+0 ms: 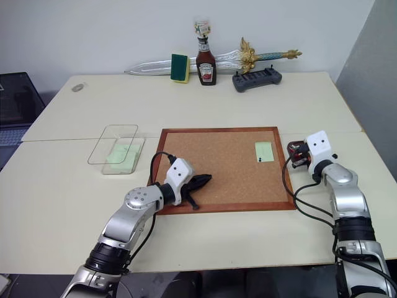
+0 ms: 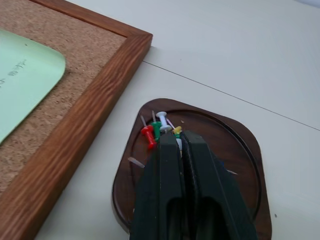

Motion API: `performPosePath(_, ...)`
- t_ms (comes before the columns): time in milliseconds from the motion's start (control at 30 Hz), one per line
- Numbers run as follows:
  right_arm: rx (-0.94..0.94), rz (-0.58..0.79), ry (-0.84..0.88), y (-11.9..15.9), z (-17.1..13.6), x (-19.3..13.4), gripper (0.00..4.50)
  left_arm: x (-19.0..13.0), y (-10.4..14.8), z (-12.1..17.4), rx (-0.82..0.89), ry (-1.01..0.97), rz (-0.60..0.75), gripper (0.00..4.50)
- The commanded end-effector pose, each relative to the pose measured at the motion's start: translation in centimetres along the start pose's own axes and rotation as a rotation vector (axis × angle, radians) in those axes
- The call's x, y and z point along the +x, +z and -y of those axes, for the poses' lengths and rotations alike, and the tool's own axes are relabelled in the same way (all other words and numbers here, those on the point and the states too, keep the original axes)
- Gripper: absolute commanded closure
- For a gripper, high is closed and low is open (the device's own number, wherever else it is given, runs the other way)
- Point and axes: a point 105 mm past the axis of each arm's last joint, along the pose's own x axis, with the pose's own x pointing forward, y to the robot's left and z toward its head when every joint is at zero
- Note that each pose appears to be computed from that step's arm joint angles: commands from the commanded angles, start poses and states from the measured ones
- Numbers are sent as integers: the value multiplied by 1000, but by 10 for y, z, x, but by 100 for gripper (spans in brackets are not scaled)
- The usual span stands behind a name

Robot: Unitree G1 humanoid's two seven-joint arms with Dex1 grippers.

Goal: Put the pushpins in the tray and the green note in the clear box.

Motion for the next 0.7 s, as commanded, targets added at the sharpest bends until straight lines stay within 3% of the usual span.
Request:
performPosePath(33,-34,34,-41,14,13,-3,446,3,-29,18,-40,-66,-100,450)
performPosePath(167,-30,22,-51,11,16,-4,446,3,-29,18,-38,-68,-100,450)
performPosePath(200,-29,20,-51,10,16,-4,403,3,-29,18,-37,-68,-100,450)
performPosePath(433,-25,22,-48,12,15,-3,268,3,-29,18,-37,-67,-100,450)
performPosePath(700,38,106,-27,31,16,-10,261,2,-29,18,-37,-67,-100,450)
